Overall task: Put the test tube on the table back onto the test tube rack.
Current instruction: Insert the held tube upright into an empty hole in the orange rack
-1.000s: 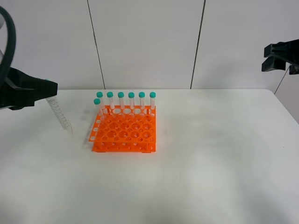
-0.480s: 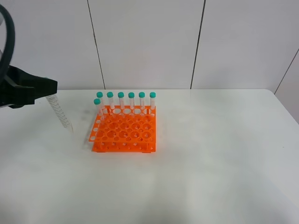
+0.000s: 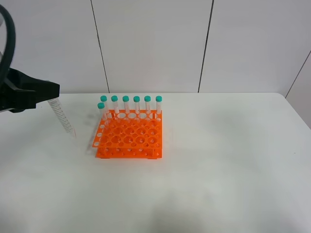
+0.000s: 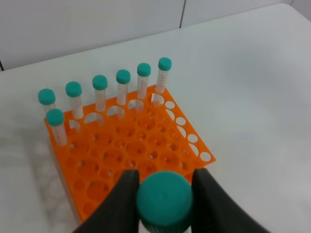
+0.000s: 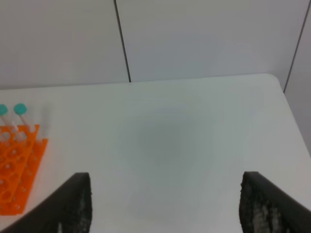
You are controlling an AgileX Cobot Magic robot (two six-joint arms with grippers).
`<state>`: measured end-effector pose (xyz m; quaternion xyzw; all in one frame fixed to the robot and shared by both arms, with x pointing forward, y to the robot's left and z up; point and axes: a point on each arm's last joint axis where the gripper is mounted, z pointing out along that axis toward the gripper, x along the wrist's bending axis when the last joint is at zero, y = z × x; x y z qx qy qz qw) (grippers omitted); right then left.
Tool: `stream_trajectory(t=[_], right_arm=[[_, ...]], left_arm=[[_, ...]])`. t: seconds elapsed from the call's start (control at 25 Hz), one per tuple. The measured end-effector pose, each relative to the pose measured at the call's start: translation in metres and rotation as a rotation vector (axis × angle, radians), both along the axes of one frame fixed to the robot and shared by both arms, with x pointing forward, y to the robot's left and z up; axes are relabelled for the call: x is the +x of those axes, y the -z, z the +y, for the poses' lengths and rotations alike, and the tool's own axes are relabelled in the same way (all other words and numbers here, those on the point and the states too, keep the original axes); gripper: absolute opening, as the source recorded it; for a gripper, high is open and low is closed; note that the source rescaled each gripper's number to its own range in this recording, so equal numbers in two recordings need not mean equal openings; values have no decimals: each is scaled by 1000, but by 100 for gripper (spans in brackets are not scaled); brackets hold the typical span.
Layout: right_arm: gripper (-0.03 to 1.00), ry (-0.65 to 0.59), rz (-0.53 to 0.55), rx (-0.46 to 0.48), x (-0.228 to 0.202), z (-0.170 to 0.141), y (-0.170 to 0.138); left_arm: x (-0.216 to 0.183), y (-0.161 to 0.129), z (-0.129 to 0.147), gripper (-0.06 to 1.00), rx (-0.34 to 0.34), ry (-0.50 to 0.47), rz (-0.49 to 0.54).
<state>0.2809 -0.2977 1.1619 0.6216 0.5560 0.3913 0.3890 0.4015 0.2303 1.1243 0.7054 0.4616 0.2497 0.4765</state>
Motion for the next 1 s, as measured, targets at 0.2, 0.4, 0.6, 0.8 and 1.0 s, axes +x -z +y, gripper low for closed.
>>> stream_trajectory(t=[0.2, 0.4, 0.6, 0.8, 1.0], right_arm=[[97, -8, 42, 4, -11, 2, 36], [97, -64, 73, -5, -20, 3, 74], [97, -65, 38, -9, -31, 3, 86], [97, -53, 36, -26, -38, 2, 97], [97, -39, 40, -9, -44, 2, 103]], left_arm=[[0, 0, 0, 1, 0, 0, 0], [0, 0, 0, 1, 1, 1, 4], [-1, 1, 0, 1, 6, 7, 17], [-1, 2, 0, 1, 7, 7, 18], [-1, 2, 0, 1, 10, 8, 20]])
